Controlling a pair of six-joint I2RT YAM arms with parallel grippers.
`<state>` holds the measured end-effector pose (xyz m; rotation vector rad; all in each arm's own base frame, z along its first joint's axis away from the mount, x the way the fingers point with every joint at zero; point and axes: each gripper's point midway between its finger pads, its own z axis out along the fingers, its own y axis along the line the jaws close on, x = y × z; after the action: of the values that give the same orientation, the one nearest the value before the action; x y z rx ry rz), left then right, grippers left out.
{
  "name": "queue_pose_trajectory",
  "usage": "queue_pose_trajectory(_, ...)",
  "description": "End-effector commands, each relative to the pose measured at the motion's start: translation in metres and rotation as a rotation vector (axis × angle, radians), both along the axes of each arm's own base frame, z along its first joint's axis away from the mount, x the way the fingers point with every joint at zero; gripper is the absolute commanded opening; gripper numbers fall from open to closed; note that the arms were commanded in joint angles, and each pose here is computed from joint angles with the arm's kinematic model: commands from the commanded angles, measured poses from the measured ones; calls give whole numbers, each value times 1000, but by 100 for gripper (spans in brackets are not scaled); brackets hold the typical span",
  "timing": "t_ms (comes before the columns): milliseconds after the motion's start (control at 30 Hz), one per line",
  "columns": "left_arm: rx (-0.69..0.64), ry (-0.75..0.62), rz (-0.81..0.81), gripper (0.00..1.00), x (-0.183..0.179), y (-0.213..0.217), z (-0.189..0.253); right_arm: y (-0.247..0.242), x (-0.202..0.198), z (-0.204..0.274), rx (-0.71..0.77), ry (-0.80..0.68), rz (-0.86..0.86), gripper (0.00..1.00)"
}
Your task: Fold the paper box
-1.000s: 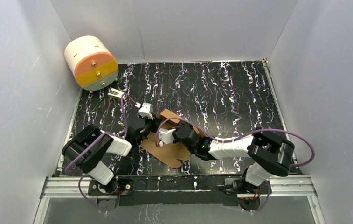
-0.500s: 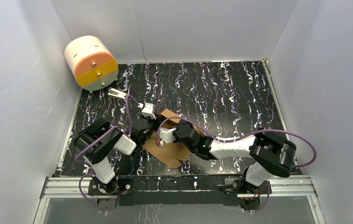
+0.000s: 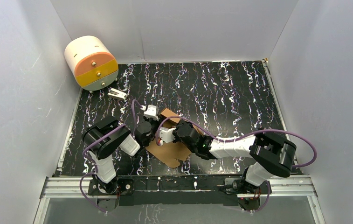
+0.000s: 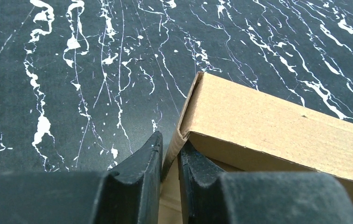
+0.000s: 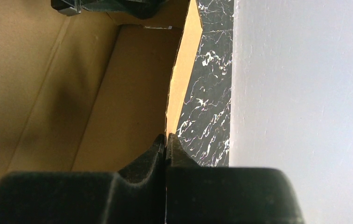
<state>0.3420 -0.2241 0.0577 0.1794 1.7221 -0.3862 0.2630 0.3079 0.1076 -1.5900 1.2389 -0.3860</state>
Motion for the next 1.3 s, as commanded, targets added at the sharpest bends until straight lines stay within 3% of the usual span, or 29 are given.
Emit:
queue_pose_trajectory(0, -44, -175, 169, 13, 25, 16, 48, 8, -18, -13, -18, 85, 77, 3)
queue_pose_trajectory(267, -16, -191, 202, 12, 21, 12, 43, 9, -17, -14, -15, 84, 76, 4)
queue_pose_trajectory(633, -34, -181, 237, 16, 14, 23, 43, 11, -14, 20, 98, 26, 63, 22)
queue_pose_trajectory(900, -23, -166, 317, 17, 12, 39, 37, 14, -23, 53, 271, 37, 90, 45)
queue_pose_trajectory(1033, -24, -164, 332, 17, 10, 44, 38, 5, -19, 72, 400, -1, 40, 67)
queue_pose_trajectory(1267, -28, -169, 326, 31, 3, 47, 44, -15, -5, 99, 675, 92, -62, 82)
